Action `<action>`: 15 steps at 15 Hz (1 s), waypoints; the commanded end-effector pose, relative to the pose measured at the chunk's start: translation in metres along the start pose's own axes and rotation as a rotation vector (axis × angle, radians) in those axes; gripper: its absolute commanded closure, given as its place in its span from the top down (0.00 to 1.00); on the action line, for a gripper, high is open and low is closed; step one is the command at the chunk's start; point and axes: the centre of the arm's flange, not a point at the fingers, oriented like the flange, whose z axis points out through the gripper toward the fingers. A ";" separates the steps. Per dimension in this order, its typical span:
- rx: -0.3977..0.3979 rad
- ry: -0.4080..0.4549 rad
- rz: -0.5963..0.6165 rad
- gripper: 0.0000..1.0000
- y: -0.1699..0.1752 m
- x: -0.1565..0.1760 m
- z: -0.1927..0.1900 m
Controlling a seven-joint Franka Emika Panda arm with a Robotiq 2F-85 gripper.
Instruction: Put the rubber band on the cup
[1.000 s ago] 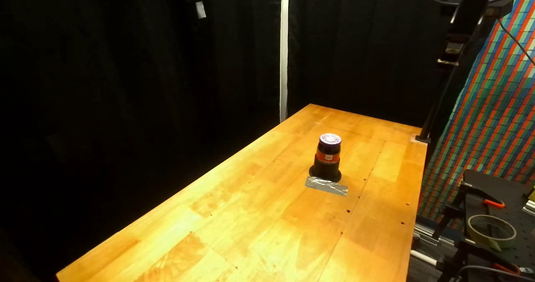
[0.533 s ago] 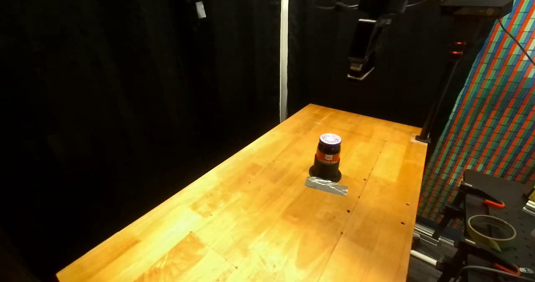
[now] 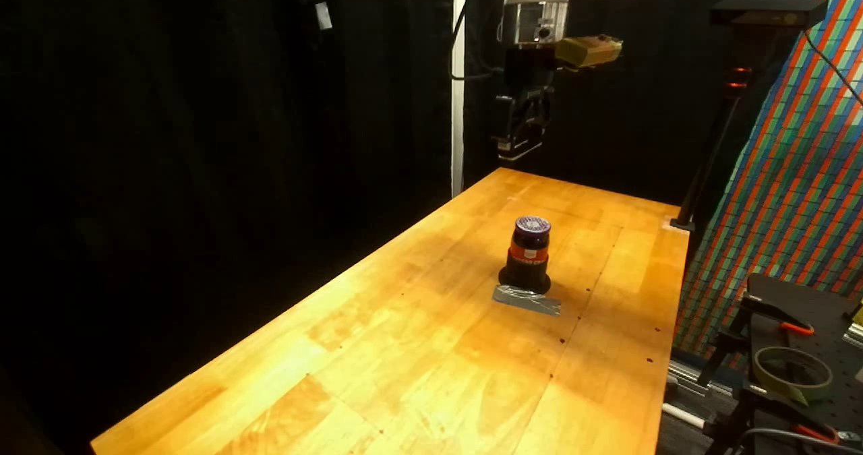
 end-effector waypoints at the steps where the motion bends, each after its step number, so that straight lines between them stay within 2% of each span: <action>1: -0.003 -0.057 0.021 1.00 0.016 0.038 0.026; 7: -0.012 -0.157 0.078 1.00 0.037 0.048 0.097; 15: -0.010 -0.209 0.115 1.00 0.024 0.057 0.153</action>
